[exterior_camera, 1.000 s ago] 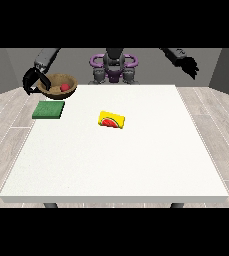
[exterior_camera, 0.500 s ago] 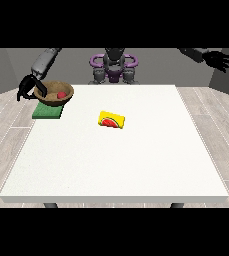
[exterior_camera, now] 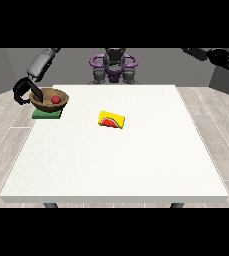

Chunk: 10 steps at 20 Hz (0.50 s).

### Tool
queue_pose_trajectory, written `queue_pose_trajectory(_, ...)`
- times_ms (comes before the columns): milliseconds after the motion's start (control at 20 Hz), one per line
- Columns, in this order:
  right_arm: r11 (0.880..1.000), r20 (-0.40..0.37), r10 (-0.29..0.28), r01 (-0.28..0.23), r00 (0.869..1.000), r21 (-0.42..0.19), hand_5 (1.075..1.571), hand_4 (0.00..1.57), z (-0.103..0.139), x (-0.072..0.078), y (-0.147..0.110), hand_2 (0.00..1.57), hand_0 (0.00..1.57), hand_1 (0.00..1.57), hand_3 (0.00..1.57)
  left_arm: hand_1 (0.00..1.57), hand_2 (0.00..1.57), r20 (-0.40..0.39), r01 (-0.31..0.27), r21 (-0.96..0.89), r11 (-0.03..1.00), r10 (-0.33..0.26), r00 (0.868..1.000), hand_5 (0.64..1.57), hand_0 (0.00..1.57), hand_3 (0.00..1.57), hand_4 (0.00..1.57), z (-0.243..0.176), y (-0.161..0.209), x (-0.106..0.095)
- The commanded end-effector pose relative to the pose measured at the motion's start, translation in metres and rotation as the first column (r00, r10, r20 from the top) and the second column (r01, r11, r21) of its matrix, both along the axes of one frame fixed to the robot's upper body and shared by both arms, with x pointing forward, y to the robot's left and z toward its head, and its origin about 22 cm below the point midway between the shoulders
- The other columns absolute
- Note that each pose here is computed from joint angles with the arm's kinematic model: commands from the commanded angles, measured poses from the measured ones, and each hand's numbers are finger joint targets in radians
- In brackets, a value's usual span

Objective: Pick the cup and pour the ball into the bowl, then pick the bowl and place it on the pad

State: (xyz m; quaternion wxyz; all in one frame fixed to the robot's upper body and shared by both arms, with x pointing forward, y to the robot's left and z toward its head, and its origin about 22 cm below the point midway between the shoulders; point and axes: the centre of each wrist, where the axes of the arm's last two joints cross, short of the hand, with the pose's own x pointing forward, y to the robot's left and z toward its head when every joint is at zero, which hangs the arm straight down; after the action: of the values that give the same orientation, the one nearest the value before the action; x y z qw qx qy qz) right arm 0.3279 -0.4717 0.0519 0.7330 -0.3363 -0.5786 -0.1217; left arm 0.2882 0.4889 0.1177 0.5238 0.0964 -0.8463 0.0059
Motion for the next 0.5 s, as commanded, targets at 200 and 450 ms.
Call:
queue_pose_trajectory(200, 0.998, -0.016, 0.060, -0.059, 0.998, 0.031, 1.370, 0.00, 0.002, 0.009, 0.008, 0.14, 0.00, 0.00, 0.09, 0.00, 0.00, -0.023, 0.001, 0.000, 1.000, -0.001, 1.000, 1.547, 0.00, 0.00, 1.16, -0.004, 0.007, -0.003)
queue_pose_trajectory(450, 0.995, -0.156, 0.096, -0.092, 0.983, 0.034, 1.356, 0.00, 0.025, 0.019, 0.004, 0.00, 0.00, 0.00, 0.00, 0.00, 0.00, -0.202, 0.119, -0.040, 0.992, -0.124, 0.972, 1.559, 0.00, 0.00, 0.90, -0.047, -0.092, 0.025)
